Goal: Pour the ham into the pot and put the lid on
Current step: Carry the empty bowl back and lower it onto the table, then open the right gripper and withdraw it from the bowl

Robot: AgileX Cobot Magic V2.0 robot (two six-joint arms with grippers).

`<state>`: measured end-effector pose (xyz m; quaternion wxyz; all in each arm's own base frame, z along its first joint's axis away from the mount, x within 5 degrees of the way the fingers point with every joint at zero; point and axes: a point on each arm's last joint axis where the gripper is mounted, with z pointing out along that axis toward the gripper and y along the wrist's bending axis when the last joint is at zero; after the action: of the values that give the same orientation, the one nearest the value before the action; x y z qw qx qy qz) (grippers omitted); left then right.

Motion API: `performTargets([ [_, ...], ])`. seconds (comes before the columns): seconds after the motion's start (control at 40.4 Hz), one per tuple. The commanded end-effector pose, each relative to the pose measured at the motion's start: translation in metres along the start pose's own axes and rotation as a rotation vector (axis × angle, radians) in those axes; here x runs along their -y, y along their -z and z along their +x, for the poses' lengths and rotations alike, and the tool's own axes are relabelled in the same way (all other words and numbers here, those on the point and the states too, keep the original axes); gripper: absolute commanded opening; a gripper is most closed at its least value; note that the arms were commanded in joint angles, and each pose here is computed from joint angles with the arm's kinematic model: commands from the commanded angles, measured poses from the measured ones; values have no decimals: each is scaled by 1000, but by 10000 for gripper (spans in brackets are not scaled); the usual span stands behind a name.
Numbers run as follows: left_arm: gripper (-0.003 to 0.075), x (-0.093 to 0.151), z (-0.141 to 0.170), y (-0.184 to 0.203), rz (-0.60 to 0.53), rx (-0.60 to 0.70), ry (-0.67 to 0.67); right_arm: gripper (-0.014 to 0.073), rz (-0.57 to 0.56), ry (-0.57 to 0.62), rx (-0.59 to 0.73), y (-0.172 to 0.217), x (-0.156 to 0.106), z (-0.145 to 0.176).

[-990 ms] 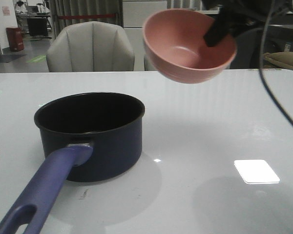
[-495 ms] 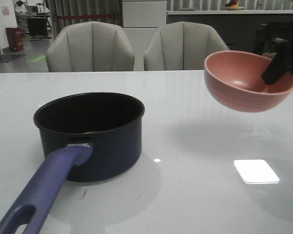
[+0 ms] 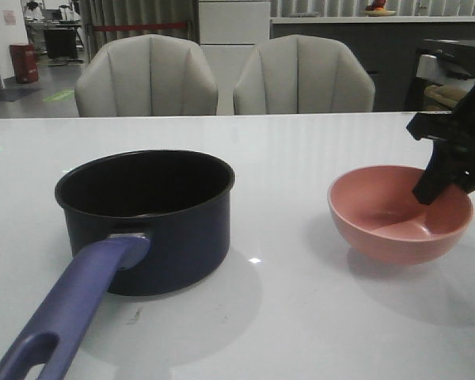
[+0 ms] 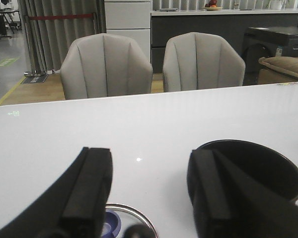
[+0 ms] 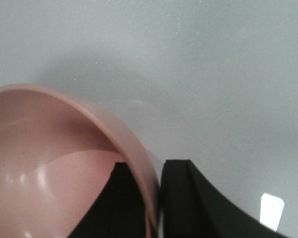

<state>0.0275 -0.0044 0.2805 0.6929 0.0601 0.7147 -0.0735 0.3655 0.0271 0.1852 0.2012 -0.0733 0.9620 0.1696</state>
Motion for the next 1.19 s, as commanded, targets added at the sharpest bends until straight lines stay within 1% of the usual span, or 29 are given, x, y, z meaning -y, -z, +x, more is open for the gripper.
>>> performTargets([
  [0.0, 382, 1, -15, 6, 14, 117, 4, 283, 8, 6, 87, 18, -3, -14],
  [0.148, 382, 1, -15, 6, 14, 117, 4, 377, 13, 8, 97, 19, -3, -15],
  [0.223, 382, 1, -15, 6, 14, 117, 4, 405, 19, 30, 108, 25, -4, -20],
  [0.322, 382, 1, -15, 6, 14, 117, 4, 403, 7, 58, 124, 40, -11, -26],
  [0.421, 382, 1, -15, 6, 14, 117, 4, 403, 11, 100, 161, 65, -21, -26],
  [0.495, 382, 1, -15, 6, 14, 117, 4, 403, 26, 145, 188, 85, -28, -24],
  [0.594, 382, 1, -15, 6, 14, 117, 4, 403, 47, 162, 248, 104, -36, -17],
  [0.693, 382, 1, -15, 6, 14, 117, 4, 403, 76, 172, 319, 120, -44, -3],
  [0.866, 382, 1, -15, 6, 14, 119, 4, 403, 130, 197, 498, 144, -63, 26],
  [1.089, 382, 1, -15, 6, 14, 119, 4, 403, 122, 279, 709, 168, -96, 78],
  [1.163, 382, 1, -15, 6, 14, 119, 4, 403, 111, 302, 765, 176, -102, 95],
])
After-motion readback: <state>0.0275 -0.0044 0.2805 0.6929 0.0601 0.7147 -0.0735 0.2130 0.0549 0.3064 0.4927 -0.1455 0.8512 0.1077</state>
